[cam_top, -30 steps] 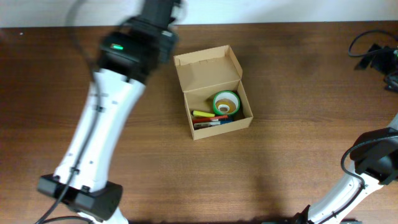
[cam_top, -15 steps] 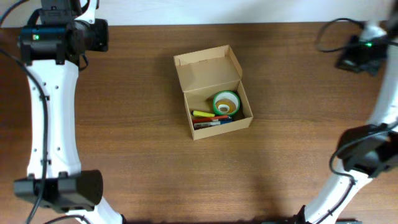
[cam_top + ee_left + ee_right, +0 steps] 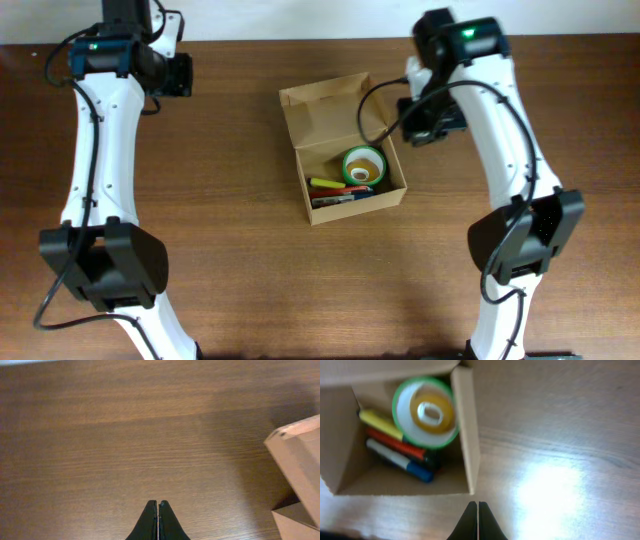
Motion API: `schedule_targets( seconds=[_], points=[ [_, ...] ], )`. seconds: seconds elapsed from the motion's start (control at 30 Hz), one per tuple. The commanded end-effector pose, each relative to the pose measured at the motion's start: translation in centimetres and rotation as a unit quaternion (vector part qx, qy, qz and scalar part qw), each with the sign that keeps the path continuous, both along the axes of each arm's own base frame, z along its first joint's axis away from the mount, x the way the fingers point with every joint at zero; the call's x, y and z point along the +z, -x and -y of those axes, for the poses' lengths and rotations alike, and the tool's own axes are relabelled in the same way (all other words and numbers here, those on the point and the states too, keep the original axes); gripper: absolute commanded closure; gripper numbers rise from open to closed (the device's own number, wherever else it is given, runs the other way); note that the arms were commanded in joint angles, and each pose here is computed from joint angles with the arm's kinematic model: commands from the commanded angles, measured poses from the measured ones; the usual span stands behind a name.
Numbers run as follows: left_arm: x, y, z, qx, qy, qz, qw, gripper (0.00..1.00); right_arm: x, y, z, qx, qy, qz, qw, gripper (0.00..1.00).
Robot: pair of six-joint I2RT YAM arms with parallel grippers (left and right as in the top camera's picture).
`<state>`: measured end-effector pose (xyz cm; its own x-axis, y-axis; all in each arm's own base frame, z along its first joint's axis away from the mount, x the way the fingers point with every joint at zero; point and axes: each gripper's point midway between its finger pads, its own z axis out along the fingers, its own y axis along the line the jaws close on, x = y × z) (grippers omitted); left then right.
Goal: Pack container
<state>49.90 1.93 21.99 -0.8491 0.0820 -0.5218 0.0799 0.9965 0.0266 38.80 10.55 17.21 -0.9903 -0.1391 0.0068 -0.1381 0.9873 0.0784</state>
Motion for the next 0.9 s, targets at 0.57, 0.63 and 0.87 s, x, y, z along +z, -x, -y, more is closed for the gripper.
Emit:
schedule_targets(
  seconds=[0.57,0.63,0.87],
  points=[
    [-2.8,-0.4,-0.8,-0.039,-0.027,-0.025,0.999,0.98,3.1,11.6,5.3,-0.043,0.005,0.074,0.996,0.96],
    [-2.9,-0.3,-1.1,-0.035,-0.031,-0.027,0.999,0.98,1.6,13.1,4.5,-0.049,0.002,0.049,0.998,0.96],
    [-2.9,-0.3,-1.2,-0.034,-0.031,-0.027,0.999,0.98,-4.3,13.8,-0.9,-0.014,-0.069,0.018,0.997,0.96]
  ],
)
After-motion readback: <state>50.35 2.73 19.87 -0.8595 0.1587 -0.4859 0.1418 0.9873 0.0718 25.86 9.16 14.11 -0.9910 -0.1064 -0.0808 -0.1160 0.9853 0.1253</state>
